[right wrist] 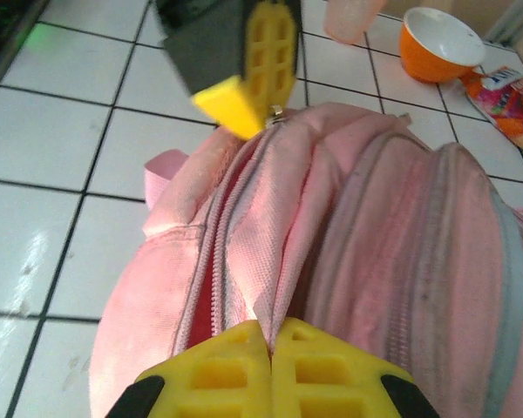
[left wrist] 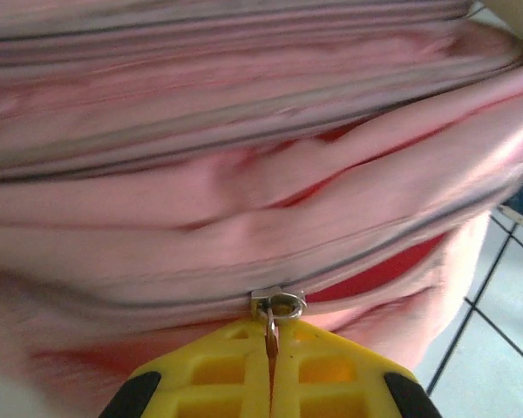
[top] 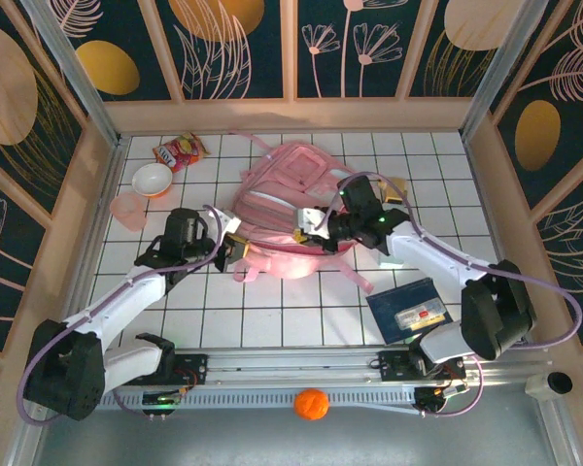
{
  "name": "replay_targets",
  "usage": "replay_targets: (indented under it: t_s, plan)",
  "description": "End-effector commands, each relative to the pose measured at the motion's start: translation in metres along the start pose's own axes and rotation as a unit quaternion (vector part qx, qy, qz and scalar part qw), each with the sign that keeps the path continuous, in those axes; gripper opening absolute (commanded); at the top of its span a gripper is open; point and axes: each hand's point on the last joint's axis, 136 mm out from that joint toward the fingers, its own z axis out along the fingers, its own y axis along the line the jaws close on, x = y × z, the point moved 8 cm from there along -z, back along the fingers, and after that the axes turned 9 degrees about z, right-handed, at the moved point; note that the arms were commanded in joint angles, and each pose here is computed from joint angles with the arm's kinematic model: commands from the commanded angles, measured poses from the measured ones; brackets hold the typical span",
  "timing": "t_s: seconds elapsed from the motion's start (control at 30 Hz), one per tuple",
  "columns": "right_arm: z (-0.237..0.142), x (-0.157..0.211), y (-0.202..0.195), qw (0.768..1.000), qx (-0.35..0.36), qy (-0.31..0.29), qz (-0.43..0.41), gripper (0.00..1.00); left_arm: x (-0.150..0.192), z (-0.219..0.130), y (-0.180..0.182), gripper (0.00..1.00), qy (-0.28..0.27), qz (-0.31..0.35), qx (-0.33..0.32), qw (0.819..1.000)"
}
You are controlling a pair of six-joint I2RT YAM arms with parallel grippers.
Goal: Pack the student bag
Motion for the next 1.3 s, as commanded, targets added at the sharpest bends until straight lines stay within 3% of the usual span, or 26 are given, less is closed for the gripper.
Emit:
replay_targets:
  t_s: [0.0, 0.07, 0.13, 0.27, 0.33, 0.4, 0.53, 0.87, 0.97, 1.0, 1.1, 1.27]
  plan:
    - [-0.030, -0.018, 0.012, 0.996, -0.055, -0.057, -0.041, 0.00, 0.003, -0.008, 0.020, 0.00, 0.024, -0.010, -0.075, 0.997]
    - [-0.046, -0.016, 0.004, 0.996, -0.041, -0.077, -0.027, 0.00, 0.007, -0.006, 0.025, 0.00, 0.032, -0.017, -0.083, 0.996]
    - [-0.052, -0.016, -0.003, 0.997, -0.003, -0.076, -0.007, 0.00, 0.002, -0.003, 0.020, 0.00, 0.017, -0.018, -0.044, 0.999]
    - [-0.043, -0.026, -0.014, 0.986, 0.131, -0.059, 0.088, 0.39, -0.016, -0.006, -0.003, 0.00, -0.056, -0.022, 0.074, 0.995]
    - [-0.033, -0.035, -0.008, 0.978, 0.168, -0.049, 0.116, 0.42, -0.022, -0.012, -0.008, 0.00, -0.075, -0.013, 0.088, 0.993]
    - [-0.021, -0.043, 0.002, 0.974, 0.175, -0.051, 0.132, 0.54, -0.025, -0.016, -0.011, 0.00, -0.081, -0.006, 0.091, 0.993]
    - [0.013, -0.058, 0.024, 0.971, 0.164, -0.068, 0.159, 0.55, -0.024, -0.018, -0.011, 0.00, -0.070, 0.000, 0.090, 0.993]
    - [0.084, -0.045, 0.028, 0.960, 0.202, -0.004, 0.192, 0.57, -0.032, -0.025, -0.021, 0.00, -0.093, 0.008, 0.122, 0.988]
    - [0.094, -0.040, 0.026, 0.961, 0.201, -0.009, 0.188, 0.54, -0.028, -0.026, -0.022, 0.00, -0.084, 0.016, 0.119, 0.989]
    - [0.097, -0.036, 0.026, 0.963, 0.197, -0.001, 0.185, 0.45, -0.027, -0.026, -0.019, 0.00, -0.079, 0.014, 0.105, 0.991]
    - [0.096, -0.031, 0.032, 0.974, 0.164, 0.028, 0.152, 0.00, -0.019, -0.022, -0.003, 0.00, -0.044, -0.011, 0.022, 0.999]
    - [0.057, -0.028, 0.052, 0.994, 0.078, 0.025, 0.077, 0.00, -0.007, -0.008, 0.025, 0.00, 0.018, -0.035, -0.067, 0.997]
